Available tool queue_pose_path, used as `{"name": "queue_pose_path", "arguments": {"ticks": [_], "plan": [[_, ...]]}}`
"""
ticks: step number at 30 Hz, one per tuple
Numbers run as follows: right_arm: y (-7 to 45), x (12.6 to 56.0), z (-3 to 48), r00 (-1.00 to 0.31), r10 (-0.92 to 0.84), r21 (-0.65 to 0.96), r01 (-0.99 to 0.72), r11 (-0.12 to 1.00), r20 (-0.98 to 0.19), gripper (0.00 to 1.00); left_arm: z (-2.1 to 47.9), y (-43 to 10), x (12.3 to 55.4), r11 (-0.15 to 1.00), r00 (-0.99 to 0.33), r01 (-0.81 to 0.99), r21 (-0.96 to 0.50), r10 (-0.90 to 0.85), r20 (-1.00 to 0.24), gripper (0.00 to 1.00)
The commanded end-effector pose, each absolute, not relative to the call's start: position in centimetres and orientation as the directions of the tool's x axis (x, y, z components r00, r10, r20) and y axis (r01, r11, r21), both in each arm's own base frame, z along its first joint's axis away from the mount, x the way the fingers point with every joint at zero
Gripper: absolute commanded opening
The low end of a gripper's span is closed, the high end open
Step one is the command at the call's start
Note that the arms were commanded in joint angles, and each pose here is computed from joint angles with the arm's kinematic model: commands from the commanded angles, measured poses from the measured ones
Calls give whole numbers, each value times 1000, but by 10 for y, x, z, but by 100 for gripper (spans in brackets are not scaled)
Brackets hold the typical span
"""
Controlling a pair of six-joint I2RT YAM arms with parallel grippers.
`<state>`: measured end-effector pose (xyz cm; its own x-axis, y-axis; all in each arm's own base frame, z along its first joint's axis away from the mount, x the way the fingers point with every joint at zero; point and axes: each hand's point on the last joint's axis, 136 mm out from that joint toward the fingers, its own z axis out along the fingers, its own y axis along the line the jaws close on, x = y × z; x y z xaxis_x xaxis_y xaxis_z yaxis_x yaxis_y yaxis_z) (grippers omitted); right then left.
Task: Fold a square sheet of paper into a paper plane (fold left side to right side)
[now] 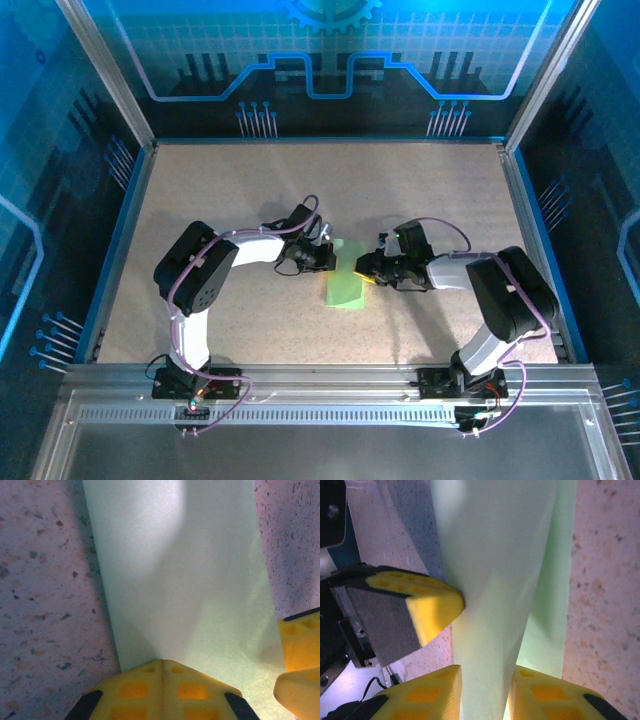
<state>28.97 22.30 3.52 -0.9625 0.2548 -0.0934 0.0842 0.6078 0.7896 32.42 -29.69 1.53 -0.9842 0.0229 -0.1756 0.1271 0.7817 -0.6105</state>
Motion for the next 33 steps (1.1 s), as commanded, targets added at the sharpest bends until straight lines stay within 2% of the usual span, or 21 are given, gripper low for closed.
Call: {"name": "queue_pose_path", "arguments": {"ticks": [1,11,14,20,24,29,33], "plan": [[217,298,31,-962,255,777,84,624,-101,29,-1,-288,301,811,-992,120,-572,71,-107,0],[214,297,21,-966,247,765,98,637,-82,17,4,-288,304,810,-990,127,-572,70,-120,0],[214,296,23,-965,250,768,102,632,-77,13,11,-288,308,809,-988,139,-571,71,-140,3],[213,293,26,-965,258,761,131,635,-48,9,47,-281,322,810,-968,190,-554,62,-242,19],[213,291,27,-962,272,755,171,633,-10,8,76,-277,323,795,-938,264,-546,79,-339,34],[213,291,32,-952,304,751,222,622,31,6,105,-274,303,752,-868,404,-521,136,-478,48],[214,291,36,-947,317,742,250,622,53,6,118,-280,273,709,-795,532,-462,230,-562,55]]}}
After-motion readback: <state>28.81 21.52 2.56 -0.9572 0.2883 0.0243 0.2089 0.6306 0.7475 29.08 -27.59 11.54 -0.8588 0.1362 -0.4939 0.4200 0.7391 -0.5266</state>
